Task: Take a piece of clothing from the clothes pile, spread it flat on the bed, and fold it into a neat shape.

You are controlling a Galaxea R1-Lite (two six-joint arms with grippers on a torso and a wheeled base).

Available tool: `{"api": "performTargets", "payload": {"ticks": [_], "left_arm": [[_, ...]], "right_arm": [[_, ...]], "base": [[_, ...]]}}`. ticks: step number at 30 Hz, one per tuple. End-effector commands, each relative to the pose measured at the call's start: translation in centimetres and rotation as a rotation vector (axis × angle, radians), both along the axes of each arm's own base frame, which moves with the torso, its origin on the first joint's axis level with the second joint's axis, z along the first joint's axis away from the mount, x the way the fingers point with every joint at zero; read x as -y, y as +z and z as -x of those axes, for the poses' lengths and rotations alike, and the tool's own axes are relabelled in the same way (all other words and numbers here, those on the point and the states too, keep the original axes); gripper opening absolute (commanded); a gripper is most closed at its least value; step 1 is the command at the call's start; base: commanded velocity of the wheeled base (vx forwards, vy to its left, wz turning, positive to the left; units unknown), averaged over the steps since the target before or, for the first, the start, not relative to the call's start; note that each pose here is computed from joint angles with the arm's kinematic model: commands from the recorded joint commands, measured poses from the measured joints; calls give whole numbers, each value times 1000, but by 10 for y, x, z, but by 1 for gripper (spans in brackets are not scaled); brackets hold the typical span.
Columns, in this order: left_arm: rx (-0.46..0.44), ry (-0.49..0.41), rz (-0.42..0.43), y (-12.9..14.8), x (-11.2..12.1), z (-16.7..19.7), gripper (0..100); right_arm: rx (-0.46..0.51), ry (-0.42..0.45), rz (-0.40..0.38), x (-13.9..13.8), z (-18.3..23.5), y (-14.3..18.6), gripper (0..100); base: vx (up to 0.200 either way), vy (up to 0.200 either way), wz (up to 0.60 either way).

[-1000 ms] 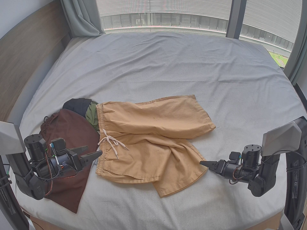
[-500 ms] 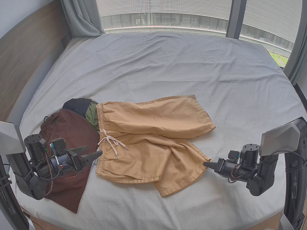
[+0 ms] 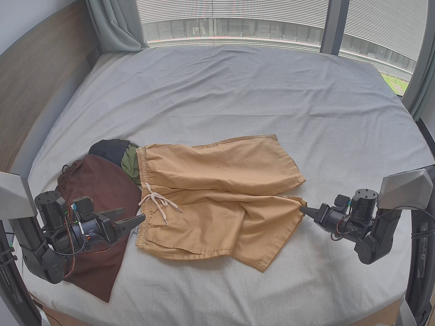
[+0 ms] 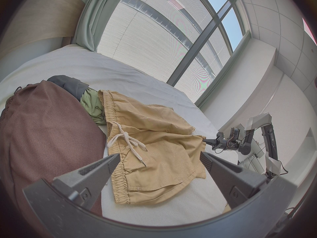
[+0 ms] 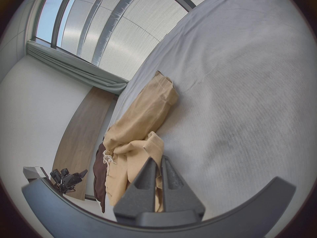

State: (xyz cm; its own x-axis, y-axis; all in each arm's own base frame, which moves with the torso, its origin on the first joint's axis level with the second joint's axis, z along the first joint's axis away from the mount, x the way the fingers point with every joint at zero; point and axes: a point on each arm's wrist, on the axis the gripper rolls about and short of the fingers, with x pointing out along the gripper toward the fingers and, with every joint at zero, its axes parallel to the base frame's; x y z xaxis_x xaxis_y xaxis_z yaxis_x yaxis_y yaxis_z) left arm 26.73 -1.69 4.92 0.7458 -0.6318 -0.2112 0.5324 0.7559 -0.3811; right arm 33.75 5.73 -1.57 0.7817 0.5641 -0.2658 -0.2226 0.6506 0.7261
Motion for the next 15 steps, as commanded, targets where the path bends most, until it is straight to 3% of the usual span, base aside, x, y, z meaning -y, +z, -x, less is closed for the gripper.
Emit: {"api": "performTargets", "payload": {"ticks": [1, 15], "left_arm": [[-7, 0, 0, -2, 0, 0, 100], [-19, -16, 6, -8, -1, -5, 100]], "right_arm": [[40, -9, -5, 2, -10, 4, 0], [146, -76, -5, -1, -42, 8, 0]], "base": [[0, 0, 0], [0, 0, 0]]}}
